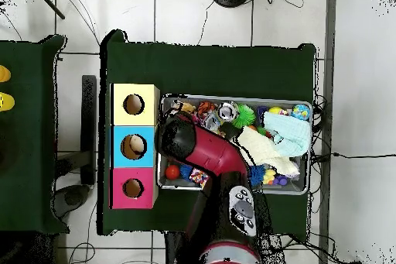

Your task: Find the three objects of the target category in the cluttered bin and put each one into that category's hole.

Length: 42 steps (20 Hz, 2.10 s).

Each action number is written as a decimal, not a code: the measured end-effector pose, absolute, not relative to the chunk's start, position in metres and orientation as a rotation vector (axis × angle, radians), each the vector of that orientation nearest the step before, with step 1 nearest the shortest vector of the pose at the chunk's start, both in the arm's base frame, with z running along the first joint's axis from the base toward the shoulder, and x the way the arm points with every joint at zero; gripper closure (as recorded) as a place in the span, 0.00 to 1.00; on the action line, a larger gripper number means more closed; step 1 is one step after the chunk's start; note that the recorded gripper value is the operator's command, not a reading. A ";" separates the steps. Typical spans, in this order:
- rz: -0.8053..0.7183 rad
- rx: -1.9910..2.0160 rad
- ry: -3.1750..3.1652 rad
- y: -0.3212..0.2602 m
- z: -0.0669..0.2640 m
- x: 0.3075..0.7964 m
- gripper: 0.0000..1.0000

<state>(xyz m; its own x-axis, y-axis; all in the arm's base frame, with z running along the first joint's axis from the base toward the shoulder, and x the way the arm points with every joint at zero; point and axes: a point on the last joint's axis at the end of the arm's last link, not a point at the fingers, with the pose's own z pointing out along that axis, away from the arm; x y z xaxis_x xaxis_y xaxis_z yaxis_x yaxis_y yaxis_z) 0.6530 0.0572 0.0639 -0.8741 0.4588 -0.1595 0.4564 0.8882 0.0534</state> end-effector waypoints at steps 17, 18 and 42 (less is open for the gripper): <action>-0.077 0.707 2.820 -0.008 0.133 0.655 1.00; -0.085 0.702 2.819 -0.011 0.134 0.654 1.00; -0.197 0.682 2.827 -0.063 0.148 0.632 1.00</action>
<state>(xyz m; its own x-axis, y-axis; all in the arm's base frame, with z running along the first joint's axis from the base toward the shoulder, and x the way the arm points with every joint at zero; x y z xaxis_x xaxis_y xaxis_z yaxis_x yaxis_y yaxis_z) 0.6319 -0.0633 0.1478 -0.8662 0.4331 -0.2493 0.4635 0.8827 -0.0769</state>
